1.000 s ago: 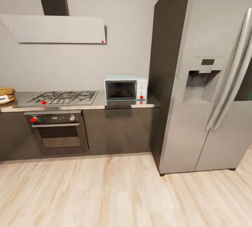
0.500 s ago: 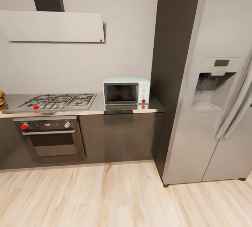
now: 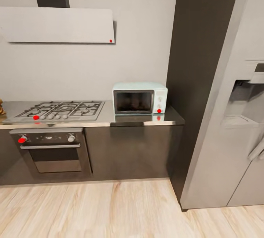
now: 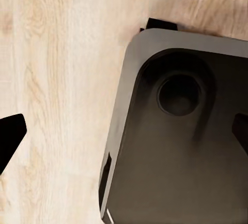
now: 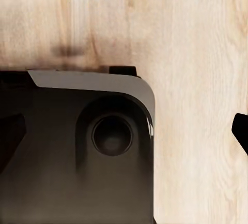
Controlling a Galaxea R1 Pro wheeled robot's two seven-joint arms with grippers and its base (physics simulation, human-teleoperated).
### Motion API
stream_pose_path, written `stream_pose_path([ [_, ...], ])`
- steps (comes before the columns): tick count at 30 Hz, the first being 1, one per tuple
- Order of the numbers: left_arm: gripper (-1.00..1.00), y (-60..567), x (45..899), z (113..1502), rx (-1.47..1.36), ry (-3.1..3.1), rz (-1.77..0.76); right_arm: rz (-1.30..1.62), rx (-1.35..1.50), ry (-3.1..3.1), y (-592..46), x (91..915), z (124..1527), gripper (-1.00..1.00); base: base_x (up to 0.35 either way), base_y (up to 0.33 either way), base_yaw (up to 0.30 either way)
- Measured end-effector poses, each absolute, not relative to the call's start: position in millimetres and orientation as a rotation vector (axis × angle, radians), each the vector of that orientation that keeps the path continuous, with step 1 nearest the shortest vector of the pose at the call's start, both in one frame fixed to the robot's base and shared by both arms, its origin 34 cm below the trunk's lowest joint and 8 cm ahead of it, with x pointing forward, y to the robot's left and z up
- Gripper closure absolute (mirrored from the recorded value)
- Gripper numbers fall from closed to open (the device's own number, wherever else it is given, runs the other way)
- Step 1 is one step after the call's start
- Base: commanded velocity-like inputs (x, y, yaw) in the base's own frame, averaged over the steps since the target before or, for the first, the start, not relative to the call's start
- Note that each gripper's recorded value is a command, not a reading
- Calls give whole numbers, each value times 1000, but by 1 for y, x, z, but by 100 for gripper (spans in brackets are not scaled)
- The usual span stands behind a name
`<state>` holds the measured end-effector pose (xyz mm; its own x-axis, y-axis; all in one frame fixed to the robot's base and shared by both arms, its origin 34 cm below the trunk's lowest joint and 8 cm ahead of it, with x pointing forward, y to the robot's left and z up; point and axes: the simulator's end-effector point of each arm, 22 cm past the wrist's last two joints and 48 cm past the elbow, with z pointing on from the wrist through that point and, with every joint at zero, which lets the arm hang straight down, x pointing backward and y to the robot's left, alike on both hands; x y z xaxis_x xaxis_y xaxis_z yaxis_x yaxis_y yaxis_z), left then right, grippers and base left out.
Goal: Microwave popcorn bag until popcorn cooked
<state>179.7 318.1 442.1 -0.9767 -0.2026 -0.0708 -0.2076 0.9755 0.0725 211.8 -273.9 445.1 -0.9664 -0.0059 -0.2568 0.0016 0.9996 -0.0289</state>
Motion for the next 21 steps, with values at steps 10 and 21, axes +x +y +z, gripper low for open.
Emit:
stream_pose_path([
  [10,-100,318,179,442,-316,3060,123,-40,-4,2881,-274,212,445,-100,337,78,0],
  [21,-100,316,177,442,-318,3070,119,-40,-3,2881,-274,212,445,-100,338,2,0],
])
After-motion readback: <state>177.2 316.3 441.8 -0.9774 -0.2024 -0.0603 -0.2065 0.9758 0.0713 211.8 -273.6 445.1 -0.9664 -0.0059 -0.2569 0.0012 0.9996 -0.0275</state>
